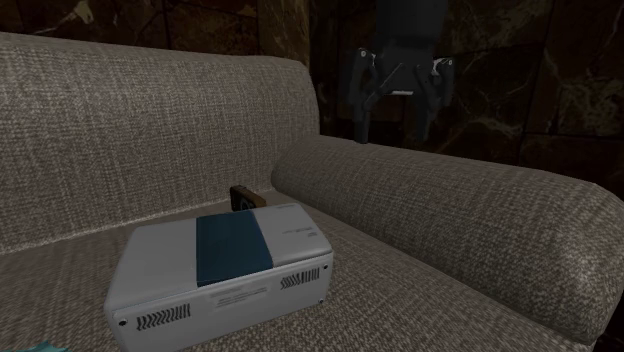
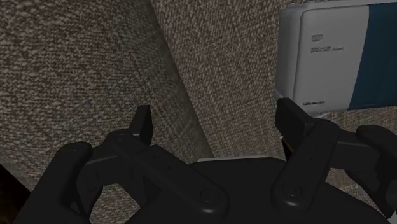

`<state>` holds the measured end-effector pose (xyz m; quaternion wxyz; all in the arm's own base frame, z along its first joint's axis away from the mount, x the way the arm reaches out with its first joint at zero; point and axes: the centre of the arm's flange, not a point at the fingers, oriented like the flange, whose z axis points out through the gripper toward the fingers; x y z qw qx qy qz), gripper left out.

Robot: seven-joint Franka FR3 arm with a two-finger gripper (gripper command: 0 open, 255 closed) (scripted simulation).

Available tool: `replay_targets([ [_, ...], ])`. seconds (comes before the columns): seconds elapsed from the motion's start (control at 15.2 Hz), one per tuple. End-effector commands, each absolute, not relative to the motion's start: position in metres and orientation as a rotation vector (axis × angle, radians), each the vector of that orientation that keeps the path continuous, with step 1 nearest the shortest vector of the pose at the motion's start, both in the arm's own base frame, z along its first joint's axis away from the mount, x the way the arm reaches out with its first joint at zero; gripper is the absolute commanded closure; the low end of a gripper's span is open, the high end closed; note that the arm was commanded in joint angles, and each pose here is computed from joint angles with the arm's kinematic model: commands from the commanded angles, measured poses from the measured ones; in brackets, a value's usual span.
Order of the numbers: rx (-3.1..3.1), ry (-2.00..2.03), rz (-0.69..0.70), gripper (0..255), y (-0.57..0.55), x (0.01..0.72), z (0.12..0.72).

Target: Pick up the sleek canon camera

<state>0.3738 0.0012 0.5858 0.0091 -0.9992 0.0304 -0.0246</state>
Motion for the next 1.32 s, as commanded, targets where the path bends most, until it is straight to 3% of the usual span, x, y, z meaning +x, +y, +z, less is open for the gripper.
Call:
replay_targets([
  [0.0, -3.123, 0.044, -0.079, 0, 0.017, 0.395, 0.576],
  [1.25, -3.108, -0.425, -0.087, 0, 0.159, 0.577, 0.481],
])
